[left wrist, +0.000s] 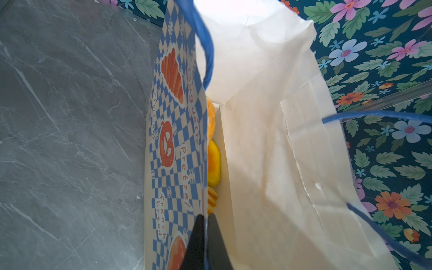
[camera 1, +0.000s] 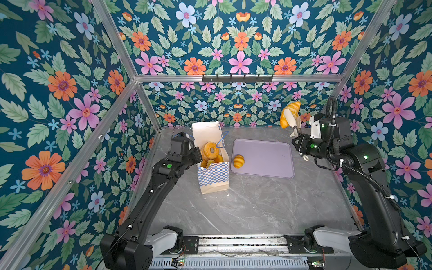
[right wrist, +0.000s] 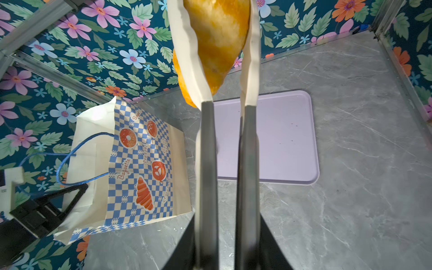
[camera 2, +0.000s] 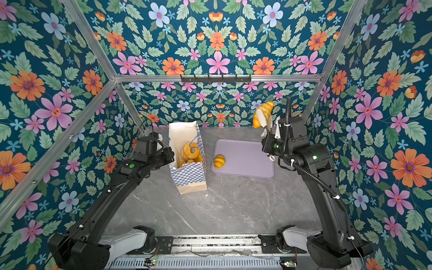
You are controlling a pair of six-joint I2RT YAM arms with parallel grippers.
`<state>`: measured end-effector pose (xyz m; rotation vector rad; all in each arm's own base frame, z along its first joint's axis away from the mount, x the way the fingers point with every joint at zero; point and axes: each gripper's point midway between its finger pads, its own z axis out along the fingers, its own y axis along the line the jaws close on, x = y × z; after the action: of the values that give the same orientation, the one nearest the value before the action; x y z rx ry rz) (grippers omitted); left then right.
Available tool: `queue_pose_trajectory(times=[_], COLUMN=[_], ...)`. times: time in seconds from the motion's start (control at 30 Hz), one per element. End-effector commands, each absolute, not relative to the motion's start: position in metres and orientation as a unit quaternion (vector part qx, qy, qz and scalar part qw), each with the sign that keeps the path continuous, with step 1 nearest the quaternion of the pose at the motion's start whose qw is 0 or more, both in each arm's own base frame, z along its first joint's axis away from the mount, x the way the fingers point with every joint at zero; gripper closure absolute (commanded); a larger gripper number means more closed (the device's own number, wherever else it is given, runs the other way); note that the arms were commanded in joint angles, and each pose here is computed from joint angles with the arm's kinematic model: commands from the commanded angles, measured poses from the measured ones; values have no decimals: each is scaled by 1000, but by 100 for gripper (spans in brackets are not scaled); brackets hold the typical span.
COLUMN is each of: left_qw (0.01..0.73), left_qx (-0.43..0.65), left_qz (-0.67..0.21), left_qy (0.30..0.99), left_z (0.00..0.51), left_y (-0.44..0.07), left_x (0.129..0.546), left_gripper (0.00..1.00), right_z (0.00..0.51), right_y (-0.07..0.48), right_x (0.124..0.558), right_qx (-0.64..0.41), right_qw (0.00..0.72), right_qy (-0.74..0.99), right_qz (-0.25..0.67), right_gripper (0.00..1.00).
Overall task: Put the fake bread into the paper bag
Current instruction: 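Lift the croissant high with the tongs, away from the tray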
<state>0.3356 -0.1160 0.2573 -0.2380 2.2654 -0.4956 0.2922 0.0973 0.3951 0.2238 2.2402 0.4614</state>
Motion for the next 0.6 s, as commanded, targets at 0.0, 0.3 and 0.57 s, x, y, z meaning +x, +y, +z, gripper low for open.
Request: queue_pose_trajectory(times=[0.0,0.3,0.57], left_qw=[390,389,390], left_qx=[-94,-98,-101], left_qz=[-188,-190,-191], left_qy=[897,896,895], left_z=[255,256,257], left_y=[-113,-113,-113], left_x=[333,333,331], left_gripper=[96,96,96], right_z=[410,410,410], right_y=[109,122,142], right_x=[294,290,290], right_qx=[85,77,59], right_qw=[423,413,404], right_qy=[874,868,865], right_qz=[224,265,293], right_gripper=[72,73,73])
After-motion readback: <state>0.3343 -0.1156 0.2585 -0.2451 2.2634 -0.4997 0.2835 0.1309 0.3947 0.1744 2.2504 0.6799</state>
